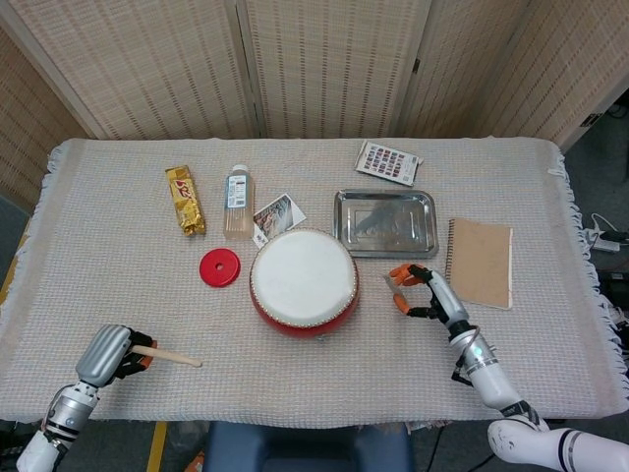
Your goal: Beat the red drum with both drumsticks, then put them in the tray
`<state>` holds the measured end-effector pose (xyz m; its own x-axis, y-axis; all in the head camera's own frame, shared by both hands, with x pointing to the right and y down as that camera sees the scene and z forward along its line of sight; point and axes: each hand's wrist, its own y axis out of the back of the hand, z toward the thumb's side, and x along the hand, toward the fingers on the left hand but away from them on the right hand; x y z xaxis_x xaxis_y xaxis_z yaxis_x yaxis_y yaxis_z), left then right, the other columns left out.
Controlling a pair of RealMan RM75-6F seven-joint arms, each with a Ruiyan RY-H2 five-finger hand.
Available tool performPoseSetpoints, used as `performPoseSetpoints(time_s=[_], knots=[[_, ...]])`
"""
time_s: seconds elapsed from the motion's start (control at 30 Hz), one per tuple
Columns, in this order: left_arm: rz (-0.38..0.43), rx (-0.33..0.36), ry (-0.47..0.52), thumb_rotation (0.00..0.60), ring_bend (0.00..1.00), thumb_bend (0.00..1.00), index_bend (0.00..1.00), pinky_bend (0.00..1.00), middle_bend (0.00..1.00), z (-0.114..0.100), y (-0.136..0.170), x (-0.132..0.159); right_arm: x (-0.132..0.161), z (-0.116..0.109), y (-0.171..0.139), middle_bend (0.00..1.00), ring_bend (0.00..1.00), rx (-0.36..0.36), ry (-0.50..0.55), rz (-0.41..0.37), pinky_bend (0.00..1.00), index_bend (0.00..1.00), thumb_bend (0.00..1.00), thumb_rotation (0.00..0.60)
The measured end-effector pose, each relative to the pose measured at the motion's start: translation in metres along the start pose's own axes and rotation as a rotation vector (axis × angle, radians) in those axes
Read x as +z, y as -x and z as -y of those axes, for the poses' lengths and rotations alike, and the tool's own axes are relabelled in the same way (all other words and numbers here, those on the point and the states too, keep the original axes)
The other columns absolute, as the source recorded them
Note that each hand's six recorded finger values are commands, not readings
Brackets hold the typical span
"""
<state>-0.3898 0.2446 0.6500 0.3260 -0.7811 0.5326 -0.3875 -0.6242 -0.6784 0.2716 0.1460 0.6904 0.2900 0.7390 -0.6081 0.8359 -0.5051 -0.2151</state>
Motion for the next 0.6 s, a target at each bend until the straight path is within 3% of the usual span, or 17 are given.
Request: performPoseSetpoints(time_s=[0.17, 0.27, 0.5, 0.6], knots=[[-0.003, -0.003, 0.002, 0.6, 1.0, 0.74, 1.0, 1.0, 1.0, -0.001, 0.001, 0.0, -0.012, -0.011, -0.001, 0.32, 0.2, 0.037, 0.281, -0.027, 0.32, 0.54, 0.36, 0.6], [-0.002, -0.005, 0.0, 0.6, 1.0, 0.74, 1.0, 1.0, 1.0, -0.001, 0.001, 0.001, -0.024, -0.02, 0.0, 0.32, 0.21, 0.058, 0.377, -0.031, 0.33, 0.53, 0.36, 0.6], [0.003, -0.006, 0.0, 0.6, 1.0, 0.72, 1.0, 1.0, 1.0, -0.002, 0.001, 0.003, -0.05, -0.03, 0.009, 0.32, 0.21, 0.1, 0.476, -0.019, 0.35, 0.49, 0.36, 0.596], [0.004, -0.008, -0.001, 0.6, 1.0, 0.72, 1.0, 1.0, 1.0, -0.002, 0.001, 0.004, -0.054, -0.028, 0.012, 0.32, 0.21, 0.123, 0.521, -0.025, 0.35, 0.45, 0.36, 0.53]])
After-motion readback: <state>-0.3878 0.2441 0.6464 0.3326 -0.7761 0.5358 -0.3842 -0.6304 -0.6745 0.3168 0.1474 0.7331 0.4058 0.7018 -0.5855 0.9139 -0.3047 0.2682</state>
